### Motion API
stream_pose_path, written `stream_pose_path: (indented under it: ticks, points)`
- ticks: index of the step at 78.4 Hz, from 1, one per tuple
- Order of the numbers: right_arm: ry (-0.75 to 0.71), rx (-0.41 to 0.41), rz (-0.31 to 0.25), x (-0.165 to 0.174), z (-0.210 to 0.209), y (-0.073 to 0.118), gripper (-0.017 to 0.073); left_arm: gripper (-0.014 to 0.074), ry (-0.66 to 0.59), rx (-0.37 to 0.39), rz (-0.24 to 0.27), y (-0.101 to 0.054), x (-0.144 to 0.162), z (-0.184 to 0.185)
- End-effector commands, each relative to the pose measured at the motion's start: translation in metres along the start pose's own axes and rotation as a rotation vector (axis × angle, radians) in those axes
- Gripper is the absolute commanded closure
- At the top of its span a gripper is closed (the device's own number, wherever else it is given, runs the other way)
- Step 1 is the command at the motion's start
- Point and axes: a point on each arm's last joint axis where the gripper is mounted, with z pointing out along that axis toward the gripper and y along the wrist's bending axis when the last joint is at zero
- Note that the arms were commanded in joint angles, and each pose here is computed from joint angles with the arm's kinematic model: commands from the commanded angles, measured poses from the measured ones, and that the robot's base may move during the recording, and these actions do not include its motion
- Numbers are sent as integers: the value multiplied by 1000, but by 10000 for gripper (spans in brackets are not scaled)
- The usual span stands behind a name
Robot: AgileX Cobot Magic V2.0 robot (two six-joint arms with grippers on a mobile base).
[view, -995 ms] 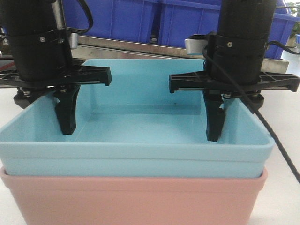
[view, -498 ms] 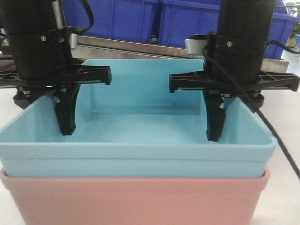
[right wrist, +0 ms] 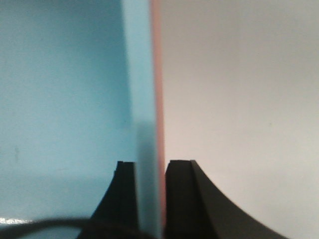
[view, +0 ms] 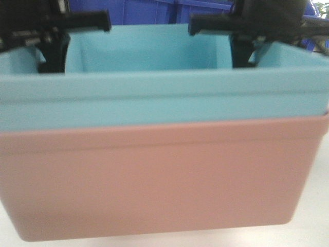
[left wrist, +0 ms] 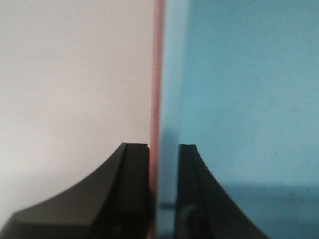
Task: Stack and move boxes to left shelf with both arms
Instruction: 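Grip both bin walls with both grippers and lift the stack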
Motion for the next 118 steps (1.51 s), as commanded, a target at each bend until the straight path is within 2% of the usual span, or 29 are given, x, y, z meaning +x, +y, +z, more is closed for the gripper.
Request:
stream_pose_path:
  ticks: [1,21,33,45,53,78,91,118]
  points:
    - [-133,-61,-14,5,-43,1,503,587,-62,43,-11,1,13,-39]
    - [-190,-45,-14,28,-66,9,503,587,-61,8,2,-3,37,-48]
    - [-143,-7,-28,48,-60,8,503,594,-47,-3,18,-6,45,-46]
    - [-129,-29,-32,70,-58,10,503,594,-24,-6,52,-12,58,-44]
    - [-120,-34,-39,81,-58,8,503,594,-15,-12,53,-12,67,-42]
    - [-114,-70,-32,102,-68,4,503,594,-5,11,47,-3,97,-48]
    - [-105,-72,-46,109,-65,5,503,594,-24,28,49,2,100,-55]
    - [-115,-87,-41,108,-65,6,503,594,-46,15,55,4,98,-56]
